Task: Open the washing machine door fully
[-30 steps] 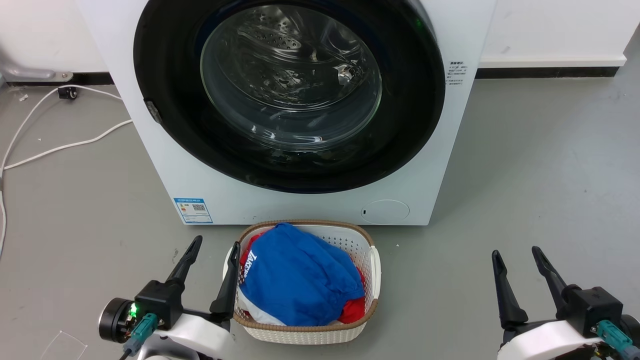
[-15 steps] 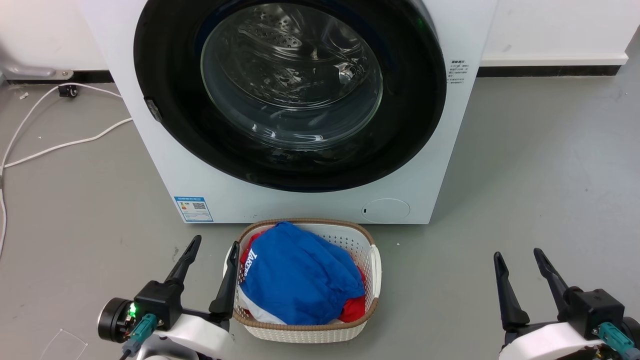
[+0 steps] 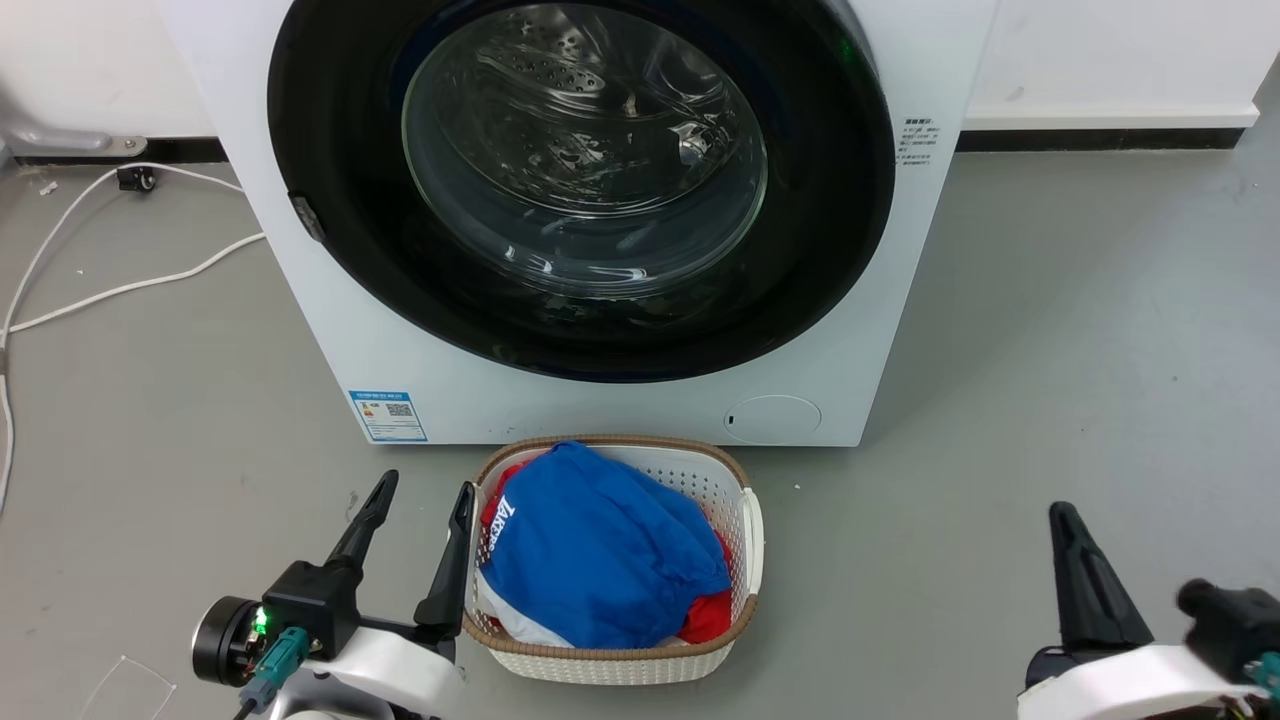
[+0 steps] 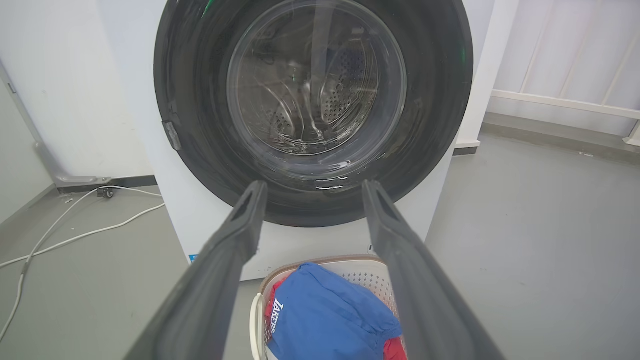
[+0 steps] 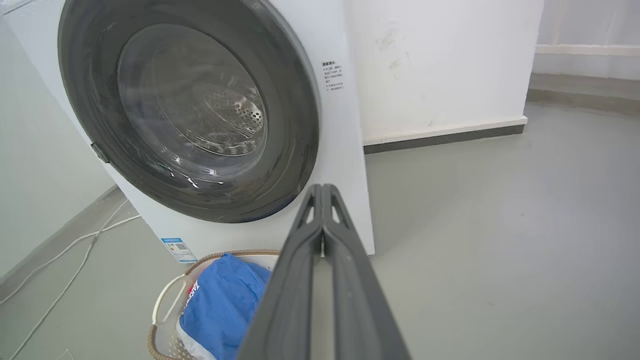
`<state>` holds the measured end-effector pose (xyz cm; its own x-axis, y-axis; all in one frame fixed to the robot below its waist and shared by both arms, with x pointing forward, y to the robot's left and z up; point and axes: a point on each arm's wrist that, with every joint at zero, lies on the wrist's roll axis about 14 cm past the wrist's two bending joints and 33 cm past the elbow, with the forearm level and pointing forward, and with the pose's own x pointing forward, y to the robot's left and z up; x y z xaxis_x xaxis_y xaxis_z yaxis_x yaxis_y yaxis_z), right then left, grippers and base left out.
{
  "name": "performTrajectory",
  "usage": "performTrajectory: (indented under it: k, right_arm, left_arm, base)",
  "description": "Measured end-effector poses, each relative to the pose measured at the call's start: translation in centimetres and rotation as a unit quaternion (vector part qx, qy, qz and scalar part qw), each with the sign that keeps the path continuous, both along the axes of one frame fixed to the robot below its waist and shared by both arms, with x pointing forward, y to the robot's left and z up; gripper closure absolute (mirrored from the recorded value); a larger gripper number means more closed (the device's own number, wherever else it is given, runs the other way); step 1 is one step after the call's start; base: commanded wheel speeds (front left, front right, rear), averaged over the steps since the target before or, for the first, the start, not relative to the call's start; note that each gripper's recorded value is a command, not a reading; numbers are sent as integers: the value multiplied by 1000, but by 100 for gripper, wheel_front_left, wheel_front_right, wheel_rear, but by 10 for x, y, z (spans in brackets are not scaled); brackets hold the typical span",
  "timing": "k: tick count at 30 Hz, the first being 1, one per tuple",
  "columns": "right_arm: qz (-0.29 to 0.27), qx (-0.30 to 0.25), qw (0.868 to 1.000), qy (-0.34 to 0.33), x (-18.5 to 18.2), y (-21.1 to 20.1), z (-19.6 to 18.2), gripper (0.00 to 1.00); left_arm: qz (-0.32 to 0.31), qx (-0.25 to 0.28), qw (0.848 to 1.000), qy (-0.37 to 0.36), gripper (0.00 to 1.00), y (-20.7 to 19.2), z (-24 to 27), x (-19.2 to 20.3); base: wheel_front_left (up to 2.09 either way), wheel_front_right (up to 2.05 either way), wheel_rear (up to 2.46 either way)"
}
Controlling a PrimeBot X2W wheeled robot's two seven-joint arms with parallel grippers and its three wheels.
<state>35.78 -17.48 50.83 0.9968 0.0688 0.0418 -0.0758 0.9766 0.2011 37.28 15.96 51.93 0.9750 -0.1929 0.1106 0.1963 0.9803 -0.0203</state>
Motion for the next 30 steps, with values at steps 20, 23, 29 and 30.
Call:
performTrajectory:
  k: [20,23,29,30]
  right_arm:
    - [-41,610,791,-1,66,-52,12,100]
    - [-32,612,790,-4,81,-61,20,100]
    - [16,608,794,28,146,-67,39,100]
    - [21,605,795,33,156,-66,41,100]
  left_arm:
    - [-3,-17,1000,-2,0,-6,1,22]
    - [-2,-24,1000,0,0,-6,-1,26]
    - [-6,-33,999,-5,0,-9,1,47]
    - [-7,-34,999,-6,0,-9,1,50]
  base:
    - [0,0,0]
    - [0,0,0]
    - [0,0,0]
    - [0,0,0]
